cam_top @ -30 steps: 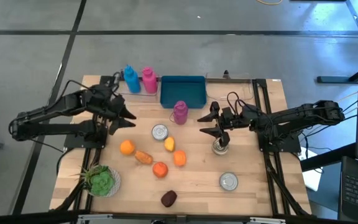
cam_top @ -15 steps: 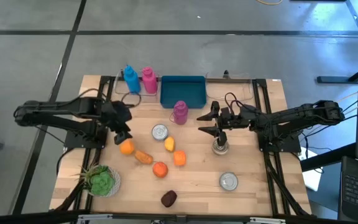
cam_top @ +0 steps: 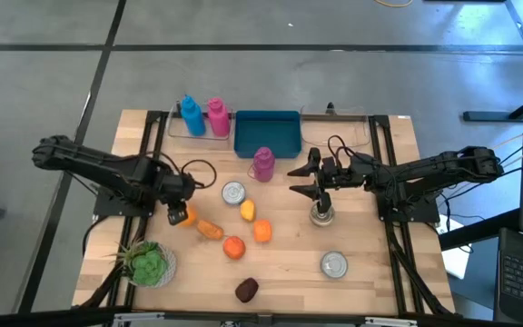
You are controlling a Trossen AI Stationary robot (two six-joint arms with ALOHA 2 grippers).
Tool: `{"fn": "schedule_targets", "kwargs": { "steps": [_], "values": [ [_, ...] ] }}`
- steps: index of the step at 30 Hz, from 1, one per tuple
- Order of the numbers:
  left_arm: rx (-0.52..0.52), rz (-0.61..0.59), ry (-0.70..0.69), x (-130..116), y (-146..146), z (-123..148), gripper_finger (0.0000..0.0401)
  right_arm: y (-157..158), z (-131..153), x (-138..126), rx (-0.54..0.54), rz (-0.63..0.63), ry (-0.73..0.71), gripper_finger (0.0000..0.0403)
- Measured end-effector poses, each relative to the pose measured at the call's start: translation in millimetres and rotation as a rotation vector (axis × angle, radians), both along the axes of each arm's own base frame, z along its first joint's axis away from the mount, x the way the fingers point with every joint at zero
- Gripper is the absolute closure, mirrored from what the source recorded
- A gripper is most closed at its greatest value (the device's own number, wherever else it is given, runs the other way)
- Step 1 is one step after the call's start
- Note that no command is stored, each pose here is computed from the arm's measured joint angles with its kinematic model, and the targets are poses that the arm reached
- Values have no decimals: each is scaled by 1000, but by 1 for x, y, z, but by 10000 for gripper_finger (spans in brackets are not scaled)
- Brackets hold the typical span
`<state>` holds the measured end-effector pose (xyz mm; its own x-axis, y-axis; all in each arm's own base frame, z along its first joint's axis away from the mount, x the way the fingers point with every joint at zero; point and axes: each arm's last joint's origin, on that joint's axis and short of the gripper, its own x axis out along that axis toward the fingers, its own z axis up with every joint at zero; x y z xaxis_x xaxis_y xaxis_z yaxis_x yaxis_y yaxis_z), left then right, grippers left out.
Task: Pick & Place Food Item
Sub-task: Put the left orange into the blue bin
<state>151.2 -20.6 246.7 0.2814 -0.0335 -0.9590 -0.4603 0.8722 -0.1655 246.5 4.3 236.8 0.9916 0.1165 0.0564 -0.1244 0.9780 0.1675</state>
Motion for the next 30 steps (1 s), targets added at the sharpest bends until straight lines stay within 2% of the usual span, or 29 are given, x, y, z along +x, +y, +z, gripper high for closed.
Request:
{"fn": "schedule_targets", "kwargs": {
  "steps": [9,18,30],
  "values": [
    [15,10,70,9,-11,-11,214,0,0,0,-1,4,3,195],
    [4,40,70,9,-12,-10,212,0,0,0,-3,8,4,195],
    [-101,12,95,8,-15,-10,208,0,-3,0,-3,8,30,195]
  ]
}}
